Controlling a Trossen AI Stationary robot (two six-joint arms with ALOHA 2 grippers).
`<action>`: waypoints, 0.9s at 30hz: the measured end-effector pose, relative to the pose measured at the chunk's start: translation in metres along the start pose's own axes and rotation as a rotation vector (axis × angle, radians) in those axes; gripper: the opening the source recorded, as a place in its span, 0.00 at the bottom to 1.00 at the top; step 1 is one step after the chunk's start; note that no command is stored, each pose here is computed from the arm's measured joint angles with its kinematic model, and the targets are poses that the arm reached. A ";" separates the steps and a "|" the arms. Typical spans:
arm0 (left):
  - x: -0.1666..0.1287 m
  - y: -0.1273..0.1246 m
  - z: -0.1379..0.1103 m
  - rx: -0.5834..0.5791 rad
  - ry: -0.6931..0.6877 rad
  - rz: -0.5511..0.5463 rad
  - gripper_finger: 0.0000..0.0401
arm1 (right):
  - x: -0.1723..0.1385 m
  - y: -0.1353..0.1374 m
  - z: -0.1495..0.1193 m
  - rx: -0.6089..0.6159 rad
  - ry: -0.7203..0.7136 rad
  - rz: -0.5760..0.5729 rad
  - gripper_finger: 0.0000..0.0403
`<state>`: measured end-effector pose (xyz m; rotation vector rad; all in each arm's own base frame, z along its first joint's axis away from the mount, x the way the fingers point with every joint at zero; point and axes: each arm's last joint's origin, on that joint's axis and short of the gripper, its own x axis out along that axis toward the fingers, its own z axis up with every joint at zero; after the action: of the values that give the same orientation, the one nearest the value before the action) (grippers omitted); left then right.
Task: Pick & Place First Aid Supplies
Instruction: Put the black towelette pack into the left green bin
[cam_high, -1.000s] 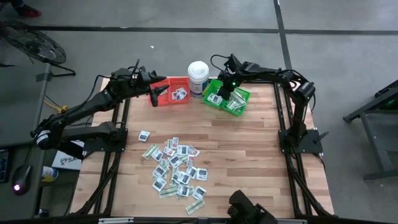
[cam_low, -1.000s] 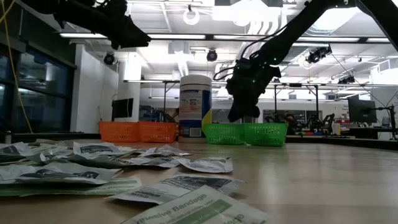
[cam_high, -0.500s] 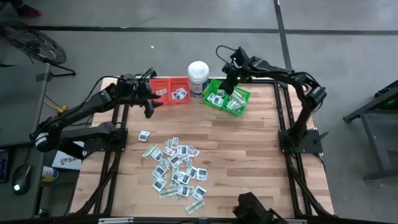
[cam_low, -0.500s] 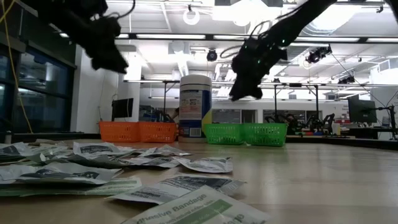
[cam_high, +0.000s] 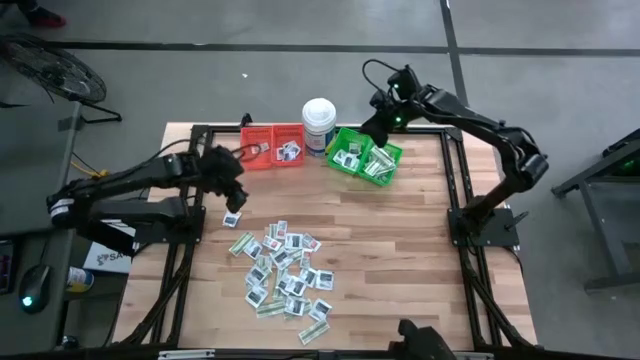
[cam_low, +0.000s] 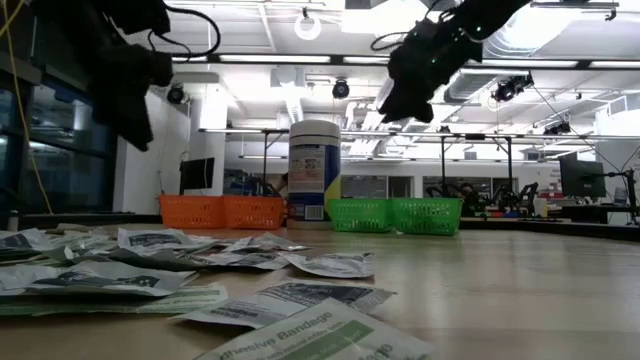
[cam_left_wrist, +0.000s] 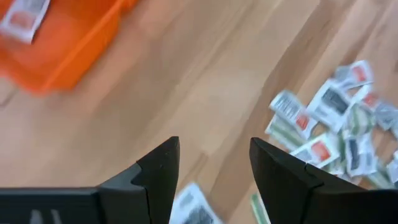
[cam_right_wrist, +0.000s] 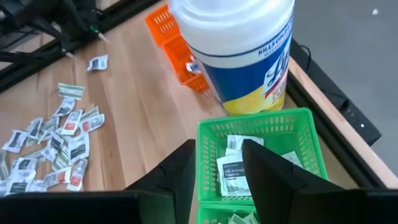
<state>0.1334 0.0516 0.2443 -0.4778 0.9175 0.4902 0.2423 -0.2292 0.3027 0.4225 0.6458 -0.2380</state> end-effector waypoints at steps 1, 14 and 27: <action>0.001 -0.003 -0.003 -0.020 0.019 0.021 0.48 | -0.003 0.002 0.001 -0.004 -0.006 0.000 0.31; 0.038 -0.040 -0.023 -0.211 0.290 0.176 0.48 | -0.017 0.011 0.003 -0.033 -0.037 0.007 0.31; 0.090 -0.050 -0.034 -0.283 0.536 0.338 0.48 | -0.017 0.012 0.000 -0.045 -0.013 0.036 0.31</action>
<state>0.1877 0.0093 0.1607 -0.7359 1.4664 0.8285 0.2337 -0.2170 0.3174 0.3892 0.6288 -0.1912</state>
